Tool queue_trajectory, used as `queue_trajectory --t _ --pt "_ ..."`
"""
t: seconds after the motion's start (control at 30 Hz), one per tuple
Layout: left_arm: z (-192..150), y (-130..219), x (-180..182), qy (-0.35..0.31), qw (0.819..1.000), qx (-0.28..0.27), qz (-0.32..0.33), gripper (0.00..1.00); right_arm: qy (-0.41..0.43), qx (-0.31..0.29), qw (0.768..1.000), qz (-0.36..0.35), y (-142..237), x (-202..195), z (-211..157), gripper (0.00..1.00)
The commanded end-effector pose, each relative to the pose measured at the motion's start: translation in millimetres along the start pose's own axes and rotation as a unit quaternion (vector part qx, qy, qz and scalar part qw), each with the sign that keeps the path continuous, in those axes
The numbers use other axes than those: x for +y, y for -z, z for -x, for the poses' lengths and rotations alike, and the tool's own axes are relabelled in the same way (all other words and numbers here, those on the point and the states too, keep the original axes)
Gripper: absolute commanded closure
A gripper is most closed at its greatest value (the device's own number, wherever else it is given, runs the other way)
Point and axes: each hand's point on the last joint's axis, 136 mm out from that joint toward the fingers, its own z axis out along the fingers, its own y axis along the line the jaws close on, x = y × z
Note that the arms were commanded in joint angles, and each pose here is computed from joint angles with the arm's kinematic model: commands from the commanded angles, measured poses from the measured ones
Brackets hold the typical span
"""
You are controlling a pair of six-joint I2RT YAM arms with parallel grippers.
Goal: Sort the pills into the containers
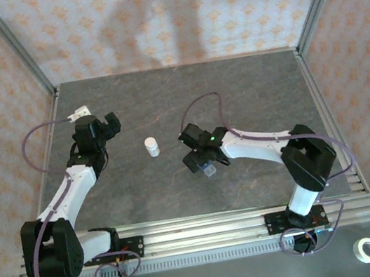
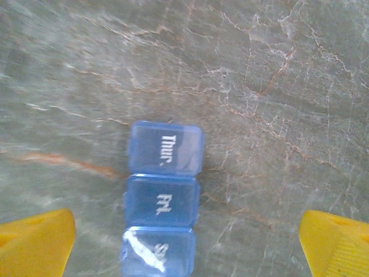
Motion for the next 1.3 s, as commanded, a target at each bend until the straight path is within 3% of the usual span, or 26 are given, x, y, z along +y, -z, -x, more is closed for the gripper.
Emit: queue_trajectory --t 0.0,0.27,1.27 --pt "9 13 -8 0.021 1.0 -0.005 -0.02 0.0 -0.065 0.001 0.998 0.023 25 3 -3 0.0" --pt "14 26 -17 0.056 0.997 -0.006 -0.052 0.0 -0.115 0.048 0.992 -0.008 8 -6 -35 0.06" --pt "22 24 -53 0.076 0.992 0.019 -0.097 0.0 -0.097 0.092 0.991 -0.002 -38 11 -63 0.38"
